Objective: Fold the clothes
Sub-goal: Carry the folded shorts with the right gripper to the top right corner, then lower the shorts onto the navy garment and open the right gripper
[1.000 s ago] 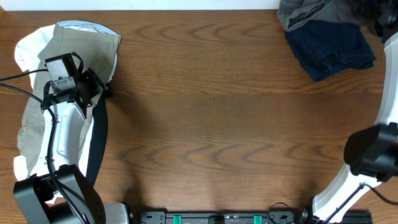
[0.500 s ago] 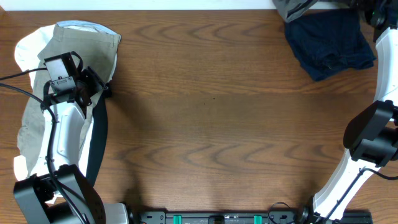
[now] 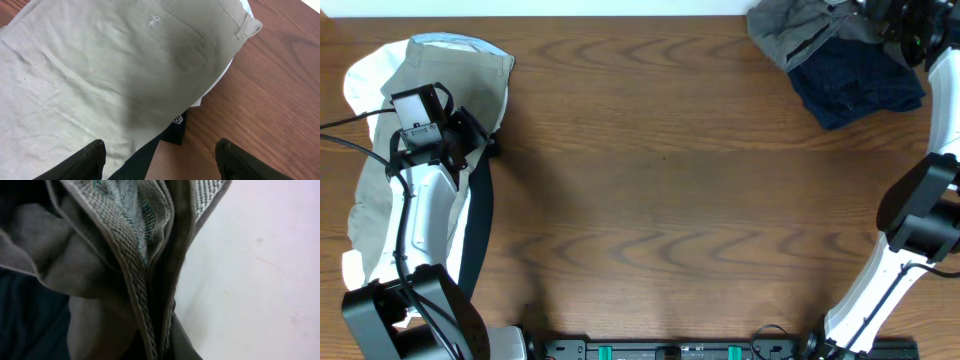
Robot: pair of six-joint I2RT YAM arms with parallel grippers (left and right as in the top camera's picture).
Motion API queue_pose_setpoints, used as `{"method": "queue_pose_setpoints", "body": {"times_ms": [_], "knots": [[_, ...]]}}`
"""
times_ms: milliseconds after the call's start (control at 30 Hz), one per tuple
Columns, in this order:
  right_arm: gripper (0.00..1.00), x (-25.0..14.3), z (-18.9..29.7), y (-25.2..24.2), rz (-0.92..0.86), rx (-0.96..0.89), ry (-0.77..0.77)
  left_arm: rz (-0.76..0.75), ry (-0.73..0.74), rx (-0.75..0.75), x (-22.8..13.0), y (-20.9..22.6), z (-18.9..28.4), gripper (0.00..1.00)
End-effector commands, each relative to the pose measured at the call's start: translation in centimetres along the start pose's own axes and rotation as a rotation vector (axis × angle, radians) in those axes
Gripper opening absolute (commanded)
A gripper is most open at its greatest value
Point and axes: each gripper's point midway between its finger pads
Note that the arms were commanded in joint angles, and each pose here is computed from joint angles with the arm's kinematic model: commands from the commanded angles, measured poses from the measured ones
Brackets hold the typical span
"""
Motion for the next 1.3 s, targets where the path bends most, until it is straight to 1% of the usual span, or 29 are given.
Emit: {"method": "queue_pose_setpoints", "body": {"times_ms": [0,233,433,567,833,867,900,933,967,1133,1267], "knots": [[0.01,-1.0,1.2,-2.0,0.039,-0.064,0.016,0.03,-0.021,0.011,0.7,0.1,0.1,0.72],[0.01,-1.3,1.5,-4.3,0.063,-0.152,0.027,0.043,-0.022,0.011,0.7,0.1,0.1,0.72],[0.01,-1.5,1.7,-4.5,0.06,-0.162,0.032,0.044,-0.024,0.009,0.7,0.1,0.1,0.72],[0.01,-2.2,1.8,-3.3,0.026,-0.118,0.036,0.044,-0.024,0.009,0.7,0.1,0.1,0.72],[0.01,-4.1,2.8,1.3,-0.096,0.041,0.054,0.044,-0.024,0.009,0.7,0.1,0.1,0.72],[0.07,-4.3,3.1,1.9,-0.114,0.063,0.055,0.044,-0.024,0.009,0.7,0.1,0.1,0.72],[0.21,-4.4,3.2,2.5,-0.131,0.084,0.056,0.044,-0.024,0.009,0.7,0.1,0.1,0.72],[0.5,-4.4,3.4,3.4,-0.156,0.117,0.057,0.044,-0.024,0.009,0.7,0.1,0.1,0.72],[0.99,-4.4,3.6,4.0,-0.174,0.143,0.057,0.044,-0.024,0.009,0.7,0.1,0.1,0.72],[0.99,-2.9,4.8,7.7,-0.28,0.298,0.034,0.044,-0.024,0.009,0.7,0.1,0.1,0.72],[0.99,0.2,7.1,9.9,-0.389,0.432,-0.037,0.044,-0.024,0.009,0.7,0.1,0.1,0.72]]}}
Point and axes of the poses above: each gripper's point midway between its finger pads, its own z axis back along the fingers, its own y axis along the line the jaws close on, x = y × z, and after that the axes turned 15 degrees about z, right-handed
